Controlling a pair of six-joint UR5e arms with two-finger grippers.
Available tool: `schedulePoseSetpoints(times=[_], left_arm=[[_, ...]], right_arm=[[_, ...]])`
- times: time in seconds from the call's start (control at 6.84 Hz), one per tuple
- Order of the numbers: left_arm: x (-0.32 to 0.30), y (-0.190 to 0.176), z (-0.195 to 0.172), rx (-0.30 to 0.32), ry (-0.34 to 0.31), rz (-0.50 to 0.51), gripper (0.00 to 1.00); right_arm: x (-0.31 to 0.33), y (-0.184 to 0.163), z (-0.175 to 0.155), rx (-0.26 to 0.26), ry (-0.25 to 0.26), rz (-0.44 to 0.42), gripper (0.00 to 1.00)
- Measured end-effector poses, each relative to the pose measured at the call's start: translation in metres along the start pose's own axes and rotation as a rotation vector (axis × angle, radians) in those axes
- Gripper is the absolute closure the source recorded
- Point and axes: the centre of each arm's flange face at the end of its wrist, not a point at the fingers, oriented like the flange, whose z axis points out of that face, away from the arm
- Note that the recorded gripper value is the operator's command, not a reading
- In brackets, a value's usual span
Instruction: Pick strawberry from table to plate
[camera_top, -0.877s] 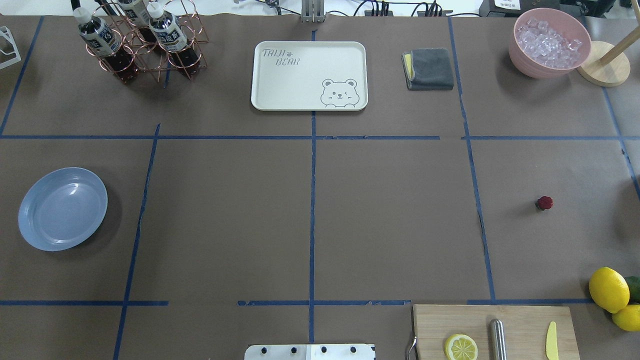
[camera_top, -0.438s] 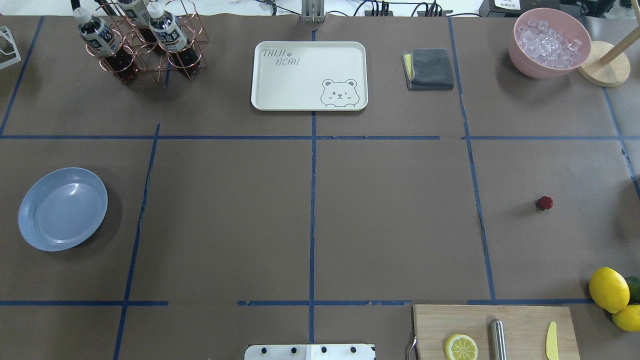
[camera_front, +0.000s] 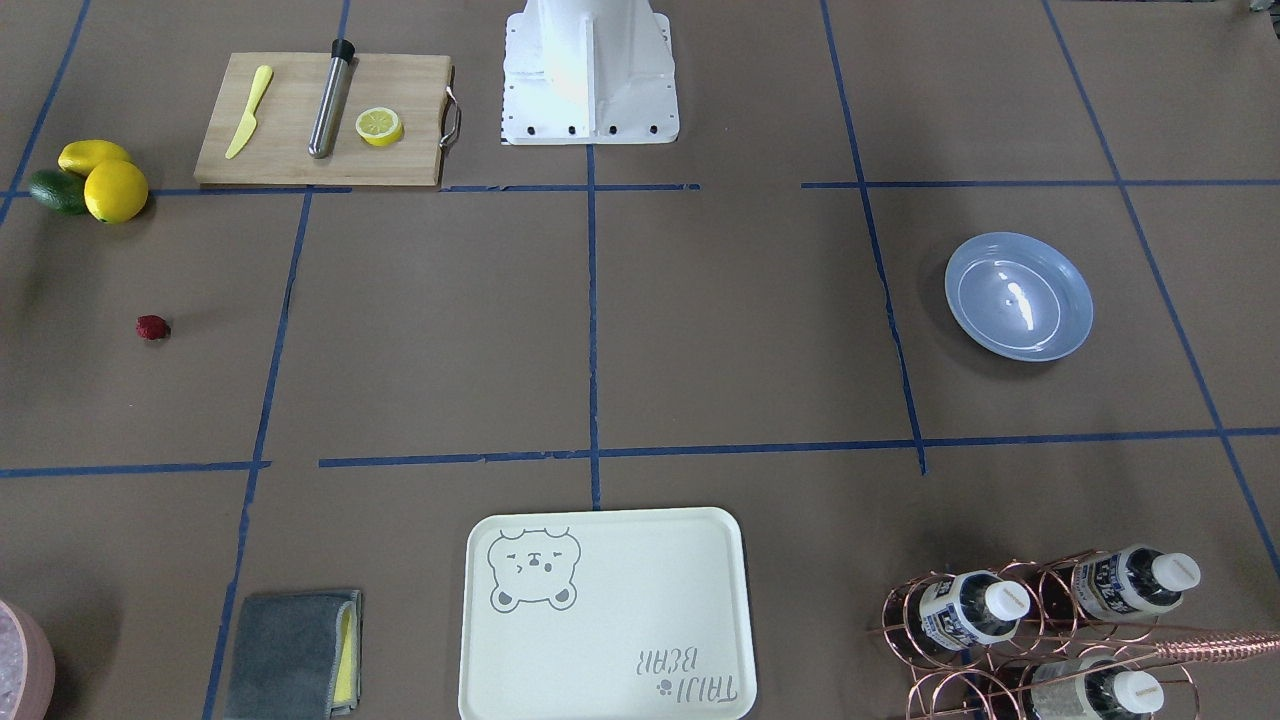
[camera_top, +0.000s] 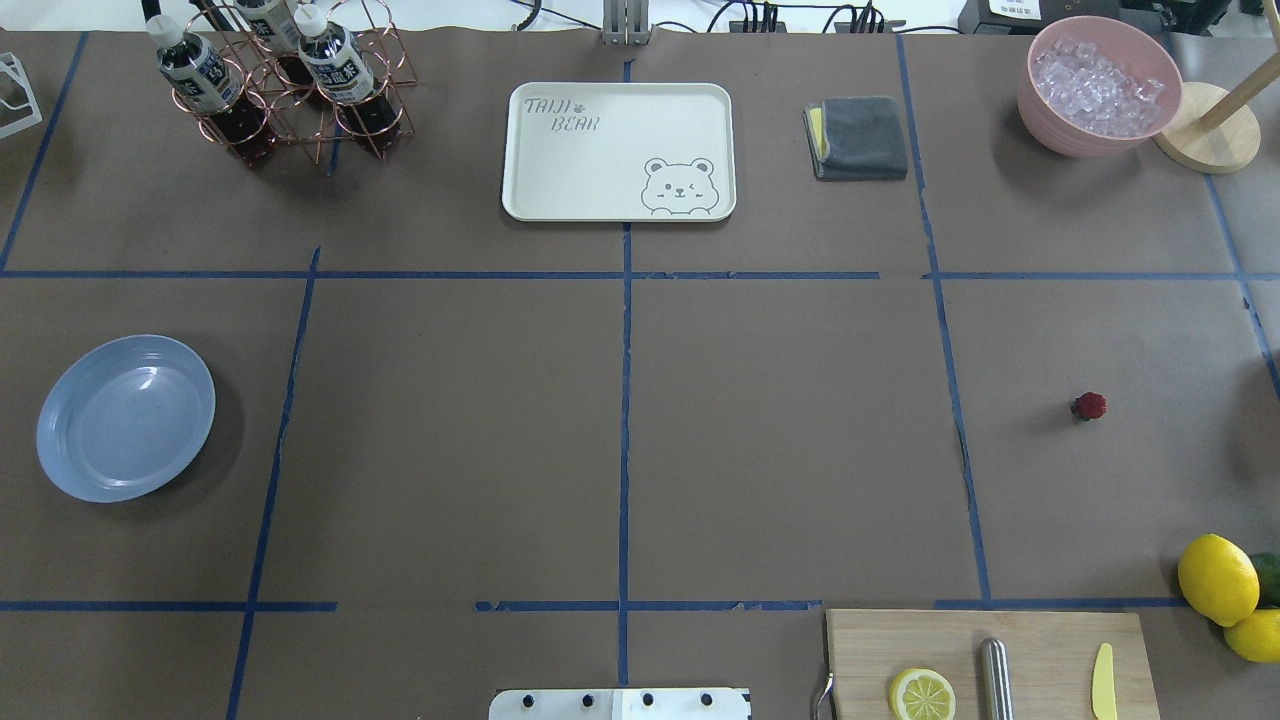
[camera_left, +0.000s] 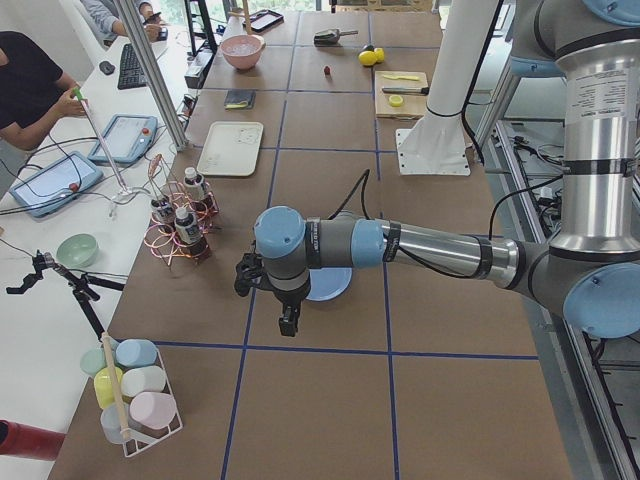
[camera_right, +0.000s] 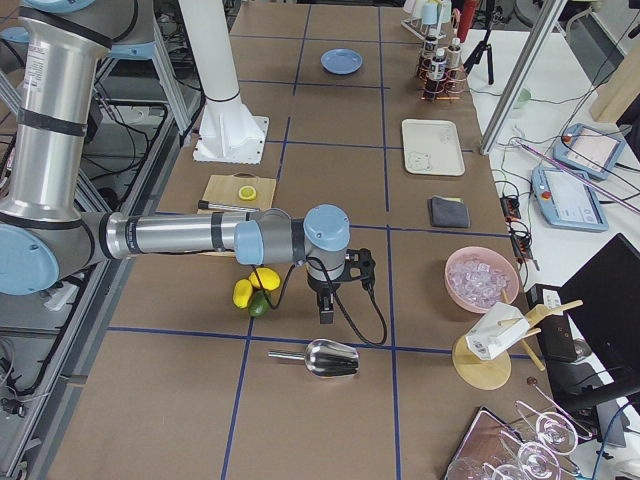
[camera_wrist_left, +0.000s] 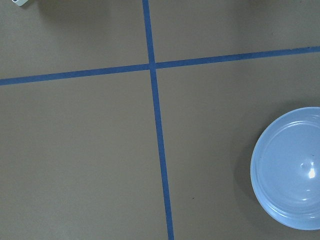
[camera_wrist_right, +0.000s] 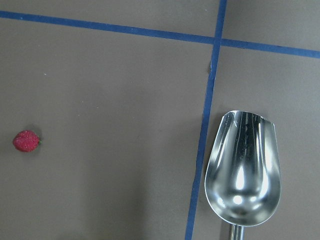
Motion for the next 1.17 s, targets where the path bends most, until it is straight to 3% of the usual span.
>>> schedulePoseSetpoints(times=[0.44,0.73,1.17], left_arm=[[0.013,-0.002,-0.014,0.023,-0.064,0.04,0.0],[0.013,-0.009,-0.003,0.052,-0.069,0.099,0.0],[0.064,-0.024,0.078,-0.011,0.073,0.266,0.0]], right_arm=[[-0.002,0.001,0.0,0.0,-0.02,0.001,0.0],[-0.005,0.002,0.0,0.0,-0.055,-0.001,0.0],[-0.007,0.0,0.0,0.001,-0.065,-0.004,0.0]])
